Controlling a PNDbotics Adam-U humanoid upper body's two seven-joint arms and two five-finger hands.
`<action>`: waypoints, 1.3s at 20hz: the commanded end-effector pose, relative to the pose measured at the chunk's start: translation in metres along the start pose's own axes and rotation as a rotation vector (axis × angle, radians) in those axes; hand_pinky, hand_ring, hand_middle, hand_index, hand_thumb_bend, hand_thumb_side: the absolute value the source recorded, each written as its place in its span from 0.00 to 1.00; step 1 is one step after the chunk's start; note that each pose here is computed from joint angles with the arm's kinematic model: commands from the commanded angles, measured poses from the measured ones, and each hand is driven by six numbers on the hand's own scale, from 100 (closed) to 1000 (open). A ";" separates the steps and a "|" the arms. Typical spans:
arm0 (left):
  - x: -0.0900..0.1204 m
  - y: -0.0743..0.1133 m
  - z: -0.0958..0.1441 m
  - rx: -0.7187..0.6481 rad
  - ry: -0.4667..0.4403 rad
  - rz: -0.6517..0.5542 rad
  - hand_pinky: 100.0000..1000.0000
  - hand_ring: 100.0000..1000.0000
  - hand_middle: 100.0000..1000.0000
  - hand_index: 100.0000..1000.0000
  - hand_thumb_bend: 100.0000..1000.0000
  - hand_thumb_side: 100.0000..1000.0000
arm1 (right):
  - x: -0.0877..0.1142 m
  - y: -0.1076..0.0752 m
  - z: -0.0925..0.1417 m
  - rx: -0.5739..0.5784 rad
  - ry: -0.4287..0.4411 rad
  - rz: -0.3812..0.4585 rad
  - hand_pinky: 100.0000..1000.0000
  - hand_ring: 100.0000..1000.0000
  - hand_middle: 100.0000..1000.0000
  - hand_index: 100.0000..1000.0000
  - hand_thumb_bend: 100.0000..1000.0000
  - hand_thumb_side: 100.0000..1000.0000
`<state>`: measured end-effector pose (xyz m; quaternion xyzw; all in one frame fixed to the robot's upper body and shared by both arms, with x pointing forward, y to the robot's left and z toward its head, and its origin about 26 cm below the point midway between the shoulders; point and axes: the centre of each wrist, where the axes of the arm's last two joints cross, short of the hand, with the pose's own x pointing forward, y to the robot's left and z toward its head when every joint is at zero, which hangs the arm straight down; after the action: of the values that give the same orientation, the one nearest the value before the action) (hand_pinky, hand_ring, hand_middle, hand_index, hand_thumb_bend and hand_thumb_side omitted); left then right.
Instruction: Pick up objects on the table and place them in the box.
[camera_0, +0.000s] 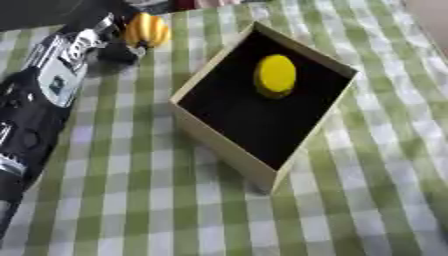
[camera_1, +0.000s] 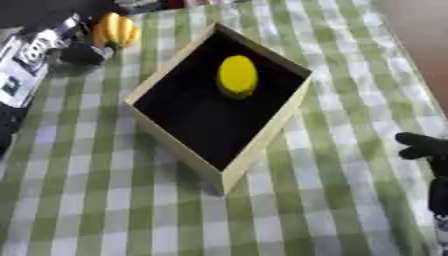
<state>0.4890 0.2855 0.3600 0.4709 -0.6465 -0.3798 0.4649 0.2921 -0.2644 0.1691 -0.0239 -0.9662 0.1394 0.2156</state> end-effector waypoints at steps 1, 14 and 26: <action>0.004 0.015 0.000 0.071 0.000 0.000 0.66 0.60 0.48 0.60 0.00 0.14 | 0.003 0.000 -0.002 -0.005 -0.004 0.005 0.87 0.76 0.55 0.74 0.00 0.52; 0.023 0.019 0.006 0.129 -0.059 0.036 0.62 0.56 0.48 0.59 0.00 0.10 | 0.002 -0.003 0.005 -0.018 0.021 0.008 0.87 0.76 0.55 0.74 0.00 0.52; 0.068 0.031 0.036 0.167 -0.285 -0.003 0.61 0.55 0.49 0.60 0.00 0.16 | 0.003 -0.009 0.014 -0.038 0.049 0.003 0.87 0.76 0.55 0.74 0.00 0.51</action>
<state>0.4515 0.2290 0.3751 0.4440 -0.7236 -0.3890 0.3577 0.2854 -0.2713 0.1549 -0.0285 -0.9618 0.1171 0.2459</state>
